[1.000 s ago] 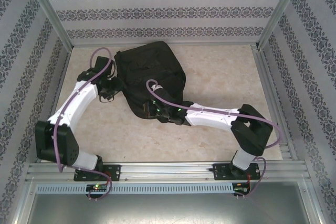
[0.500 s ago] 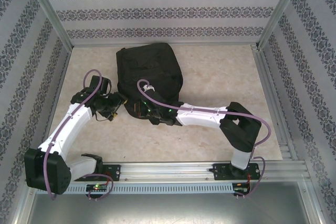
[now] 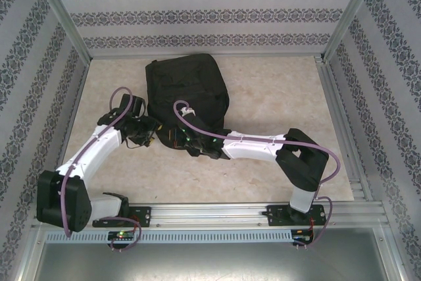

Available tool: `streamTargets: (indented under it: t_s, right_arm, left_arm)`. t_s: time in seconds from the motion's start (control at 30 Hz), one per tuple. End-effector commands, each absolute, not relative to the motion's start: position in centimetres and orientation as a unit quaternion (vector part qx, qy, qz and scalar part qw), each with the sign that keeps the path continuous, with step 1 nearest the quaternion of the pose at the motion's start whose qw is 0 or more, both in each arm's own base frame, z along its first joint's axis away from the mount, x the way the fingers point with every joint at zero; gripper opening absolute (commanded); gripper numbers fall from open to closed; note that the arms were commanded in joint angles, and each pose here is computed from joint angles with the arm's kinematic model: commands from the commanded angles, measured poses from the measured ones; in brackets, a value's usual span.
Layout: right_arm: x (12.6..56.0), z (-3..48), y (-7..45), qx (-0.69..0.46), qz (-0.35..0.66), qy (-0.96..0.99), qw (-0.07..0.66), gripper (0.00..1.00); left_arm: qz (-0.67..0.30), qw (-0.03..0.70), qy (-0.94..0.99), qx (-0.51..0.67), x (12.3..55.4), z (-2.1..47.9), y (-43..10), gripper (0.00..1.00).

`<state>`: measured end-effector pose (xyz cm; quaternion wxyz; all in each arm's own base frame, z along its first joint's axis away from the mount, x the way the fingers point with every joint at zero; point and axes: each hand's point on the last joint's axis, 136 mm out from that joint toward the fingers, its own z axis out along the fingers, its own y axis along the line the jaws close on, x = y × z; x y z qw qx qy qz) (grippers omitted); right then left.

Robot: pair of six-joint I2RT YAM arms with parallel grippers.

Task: Pack the student bag

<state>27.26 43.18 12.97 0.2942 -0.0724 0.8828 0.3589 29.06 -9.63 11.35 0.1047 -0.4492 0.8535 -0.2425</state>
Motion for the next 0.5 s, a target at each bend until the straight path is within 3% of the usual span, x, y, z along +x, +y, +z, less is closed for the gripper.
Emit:
streamTargets:
  t_s: [0.0,0.13,0.33,0.47]
  right_arm:
    - [27.3,14.5,43.6,-0.068,0.376,0.871,0.308,0.0]
    - [27.2,14.2,43.8,-0.075,0.375,0.873,0.303,0.0]
    - [27.1,13.9,42.1,-0.084,0.348,0.885,0.298,0.0]
    - [26.7,13.9,41.0,-0.107,0.322,0.892,0.299,0.0]
  left_arm:
    - [-0.253,0.113,0.854,-0.441,30.1,10.8,-10.5,0.43]
    - [-0.246,0.111,0.865,-0.424,30.7,9.9,-10.9,0.39]
    - [-0.221,0.119,0.884,-0.395,31.0,9.6,-10.4,0.0]
    - [-0.206,0.125,0.889,-0.389,31.2,9.7,-9.8,0.0]
